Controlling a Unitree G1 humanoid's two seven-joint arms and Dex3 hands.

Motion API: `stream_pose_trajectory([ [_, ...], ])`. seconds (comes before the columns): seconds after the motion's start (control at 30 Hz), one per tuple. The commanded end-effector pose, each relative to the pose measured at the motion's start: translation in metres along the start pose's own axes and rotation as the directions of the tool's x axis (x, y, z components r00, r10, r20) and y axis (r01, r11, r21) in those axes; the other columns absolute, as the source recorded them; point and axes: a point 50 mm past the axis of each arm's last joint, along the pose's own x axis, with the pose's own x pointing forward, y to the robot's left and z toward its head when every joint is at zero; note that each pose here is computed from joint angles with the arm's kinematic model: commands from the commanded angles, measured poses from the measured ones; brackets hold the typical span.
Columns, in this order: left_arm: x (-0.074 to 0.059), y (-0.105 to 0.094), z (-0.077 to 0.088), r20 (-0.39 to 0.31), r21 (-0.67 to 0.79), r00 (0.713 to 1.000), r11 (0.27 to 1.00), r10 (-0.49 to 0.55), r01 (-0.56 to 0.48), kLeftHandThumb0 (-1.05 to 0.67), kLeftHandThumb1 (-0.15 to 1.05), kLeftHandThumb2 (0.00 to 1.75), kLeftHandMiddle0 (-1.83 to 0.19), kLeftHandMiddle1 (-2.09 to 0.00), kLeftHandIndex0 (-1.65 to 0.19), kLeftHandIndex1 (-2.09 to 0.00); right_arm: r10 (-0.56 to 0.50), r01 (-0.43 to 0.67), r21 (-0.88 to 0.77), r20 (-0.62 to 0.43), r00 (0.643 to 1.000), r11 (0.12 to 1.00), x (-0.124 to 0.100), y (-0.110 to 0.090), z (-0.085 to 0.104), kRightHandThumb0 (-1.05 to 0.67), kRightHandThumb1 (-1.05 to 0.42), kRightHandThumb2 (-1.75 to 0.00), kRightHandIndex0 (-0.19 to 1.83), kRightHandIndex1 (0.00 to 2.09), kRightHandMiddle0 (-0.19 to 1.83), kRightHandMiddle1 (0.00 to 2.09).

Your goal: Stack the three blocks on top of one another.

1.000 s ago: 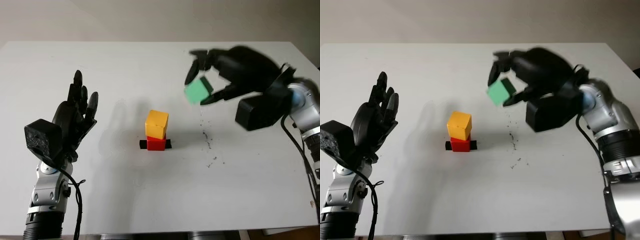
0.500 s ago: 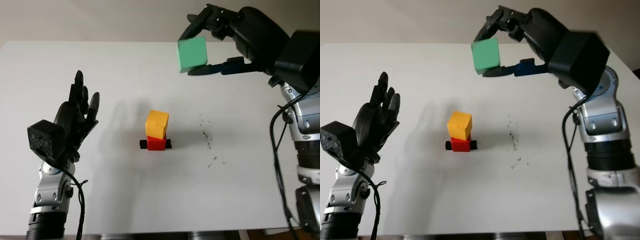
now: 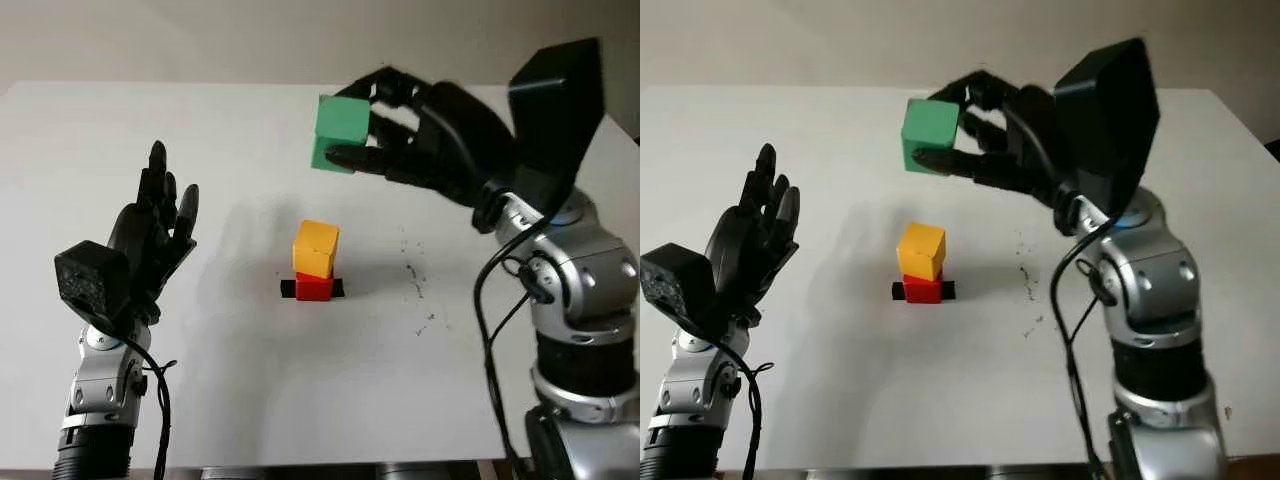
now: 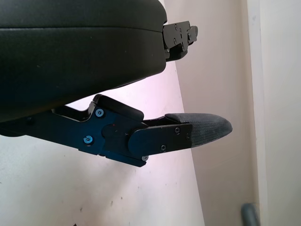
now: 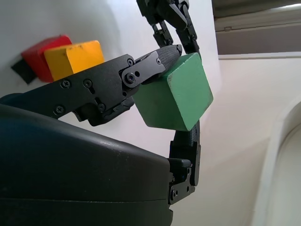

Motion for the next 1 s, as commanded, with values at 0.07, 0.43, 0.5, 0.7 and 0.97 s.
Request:
stream_pose_trajectory([
  [0.07, 0.0, 0.0, 0.003, 0.011, 0.011, 1.0, 1.0, -0.003, 0.003, -0.72, 1.05, 0.5, 0.16, -0.05, 0.17, -0.05, -0.003, 0.004, 0.037, -0.022, 1.0, 0.999, -0.001, 0.007, -0.008, -0.42, -1.0, -0.05, 0.18, 0.04, 0.18, 1.61],
  [0.43, 0.0, 0.002, 0.003, 0.003, 0.036, 1.0, 0.999, 0.001, -0.001, -0.75, 1.05, 0.48, 0.15, -0.05, 0.16, -0.05, -0.013, 0.016, 0.039, -0.078, 0.997, 0.999, 0.001, 0.02, -0.042, -0.42, -0.99, -0.05, 0.18, 0.05, 0.2, 1.57],
  [0.5, 0.0, 0.002, 0.003, -0.001, 0.048, 1.0, 0.999, 0.003, -0.003, -0.76, 1.05, 0.48, 0.14, -0.06, 0.15, -0.06, -0.016, 0.018, 0.03, -0.076, 0.997, 0.999, 0.002, 0.021, -0.047, -0.41, -0.98, -0.05, 0.18, 0.05, 0.21, 1.58],
  [0.7, 0.0, 0.002, 0.003, -0.006, 0.063, 1.0, 0.998, 0.001, -0.001, -0.79, 1.05, 0.47, 0.14, -0.06, 0.15, -0.06, -0.015, 0.015, 0.0, -0.084, 0.996, 1.0, 0.001, 0.022, -0.055, -0.4, -0.97, -0.05, 0.2, 0.06, 0.24, 1.59],
  [0.97, -0.001, -0.001, 0.002, -0.002, 0.066, 1.0, 0.998, -0.001, 0.001, -0.78, 1.05, 0.47, 0.12, -0.06, 0.12, -0.06, 0.007, -0.009, -0.019, -0.101, 0.995, 1.0, -0.002, 0.022, -0.058, -0.4, -0.97, -0.05, 0.19, 0.05, 0.23, 1.57],
])
